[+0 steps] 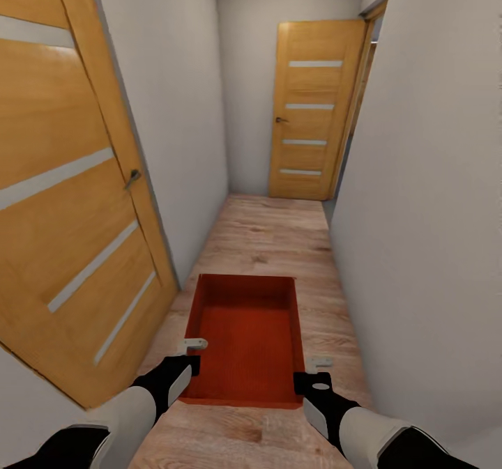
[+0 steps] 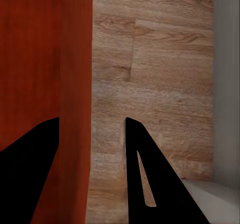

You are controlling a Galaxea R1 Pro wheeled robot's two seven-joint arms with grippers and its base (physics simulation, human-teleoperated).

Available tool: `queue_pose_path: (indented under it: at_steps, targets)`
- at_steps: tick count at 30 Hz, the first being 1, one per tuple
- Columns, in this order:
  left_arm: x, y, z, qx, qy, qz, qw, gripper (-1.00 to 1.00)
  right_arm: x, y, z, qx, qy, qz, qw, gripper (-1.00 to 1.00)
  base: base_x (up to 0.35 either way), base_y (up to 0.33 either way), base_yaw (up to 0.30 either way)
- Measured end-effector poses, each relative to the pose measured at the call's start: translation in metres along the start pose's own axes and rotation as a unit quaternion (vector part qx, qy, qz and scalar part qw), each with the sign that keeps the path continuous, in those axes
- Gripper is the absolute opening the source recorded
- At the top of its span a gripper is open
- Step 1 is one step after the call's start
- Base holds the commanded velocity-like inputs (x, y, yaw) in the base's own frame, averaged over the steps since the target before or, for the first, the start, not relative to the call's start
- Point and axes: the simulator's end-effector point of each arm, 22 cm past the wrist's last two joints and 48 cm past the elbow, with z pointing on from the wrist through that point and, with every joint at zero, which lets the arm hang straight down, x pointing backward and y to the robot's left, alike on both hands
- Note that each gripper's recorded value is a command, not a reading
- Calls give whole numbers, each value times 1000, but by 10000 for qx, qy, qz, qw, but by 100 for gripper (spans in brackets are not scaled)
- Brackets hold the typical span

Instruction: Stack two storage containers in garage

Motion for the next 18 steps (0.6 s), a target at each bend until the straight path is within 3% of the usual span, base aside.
queue_pose_path:
  at_steps: [4,18]
  targets:
    - [0,0,0,-1,0,2,10000,-100,0,0,0,0,0,2,10000,-100,323,0,-145]
    - [0,0,0,-1,0,0,10000,-100,0,0,0,-1,0,-1,10000,-100,323,0,-5]
